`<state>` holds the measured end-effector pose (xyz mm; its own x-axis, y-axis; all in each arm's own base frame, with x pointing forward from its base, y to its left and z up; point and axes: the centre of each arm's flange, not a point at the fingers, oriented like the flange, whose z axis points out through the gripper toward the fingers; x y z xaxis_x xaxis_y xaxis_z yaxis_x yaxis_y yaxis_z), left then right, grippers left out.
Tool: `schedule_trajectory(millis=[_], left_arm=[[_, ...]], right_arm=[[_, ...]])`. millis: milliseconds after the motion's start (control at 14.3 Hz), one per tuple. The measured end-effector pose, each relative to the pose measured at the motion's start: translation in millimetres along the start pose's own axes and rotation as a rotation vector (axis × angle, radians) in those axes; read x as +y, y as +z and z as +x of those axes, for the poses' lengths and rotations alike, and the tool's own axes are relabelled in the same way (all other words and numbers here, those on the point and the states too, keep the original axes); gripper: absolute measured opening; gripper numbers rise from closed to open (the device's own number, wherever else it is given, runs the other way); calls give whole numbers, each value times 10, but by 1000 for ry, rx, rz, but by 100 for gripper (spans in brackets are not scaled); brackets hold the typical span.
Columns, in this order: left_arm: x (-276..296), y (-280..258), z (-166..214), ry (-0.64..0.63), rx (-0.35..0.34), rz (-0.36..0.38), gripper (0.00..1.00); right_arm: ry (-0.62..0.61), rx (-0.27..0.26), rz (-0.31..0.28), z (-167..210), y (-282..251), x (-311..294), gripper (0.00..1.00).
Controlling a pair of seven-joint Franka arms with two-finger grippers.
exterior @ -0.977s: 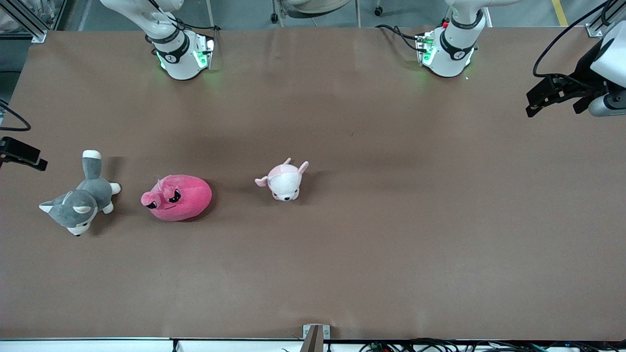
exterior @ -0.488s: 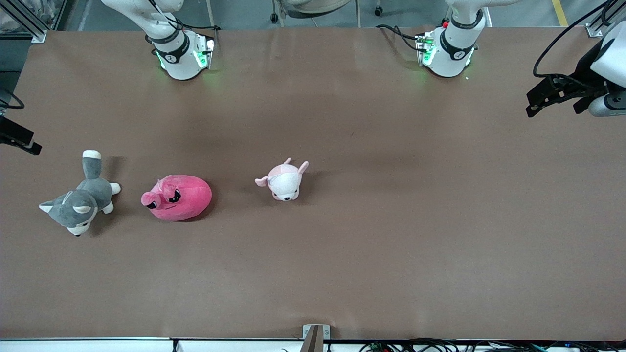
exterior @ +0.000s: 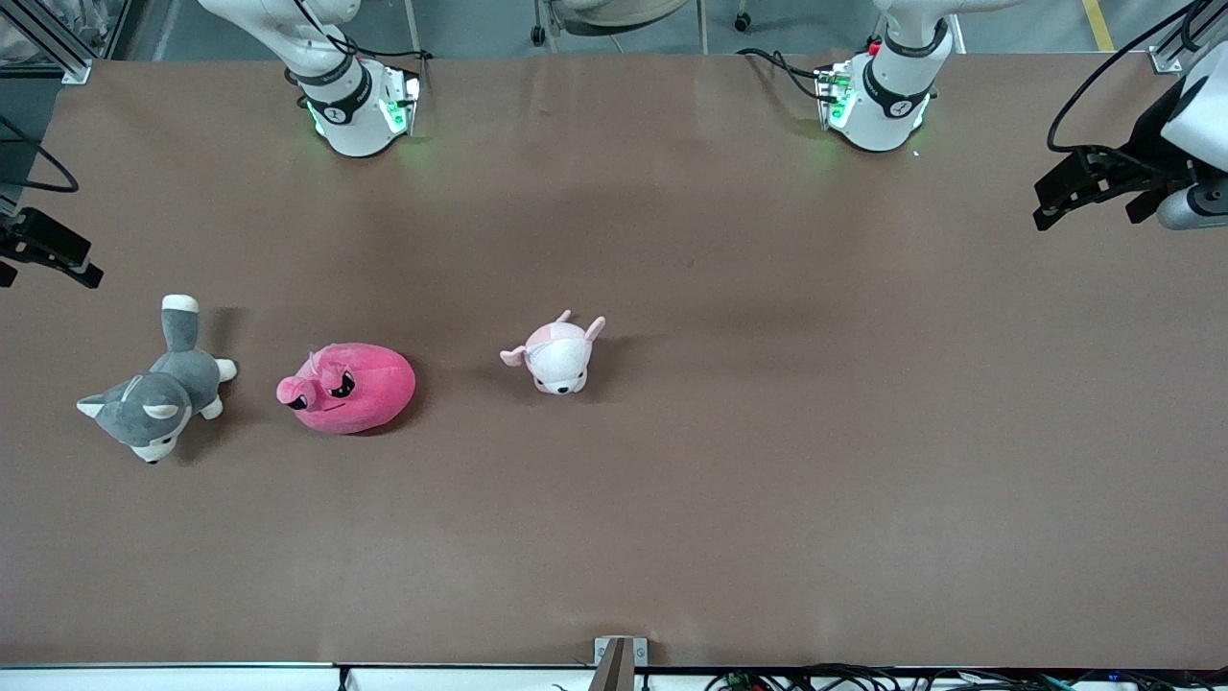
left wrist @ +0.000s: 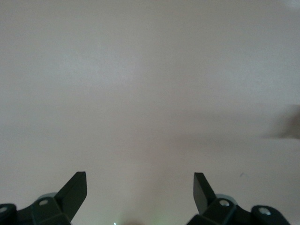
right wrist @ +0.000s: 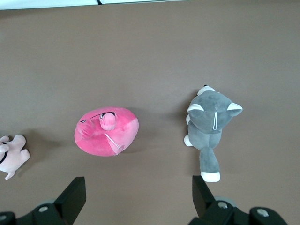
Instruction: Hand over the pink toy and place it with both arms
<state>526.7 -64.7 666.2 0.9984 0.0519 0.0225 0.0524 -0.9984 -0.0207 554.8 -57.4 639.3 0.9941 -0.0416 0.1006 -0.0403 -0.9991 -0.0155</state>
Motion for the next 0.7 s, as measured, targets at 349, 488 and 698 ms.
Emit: schedule_trajectory(millis=[349,488,698], left_arm=[[-15,-1,4,-2,1,0,100],[-19,7,11,-2,0,0,100],[-32,22,28,-5,1,-1,100]], right_arm=[[0,-4,-6,-16,34,6,100],[-1,-5,-10,-16,34,10,100],[-3,-6,-23,-17,36,18,100]])
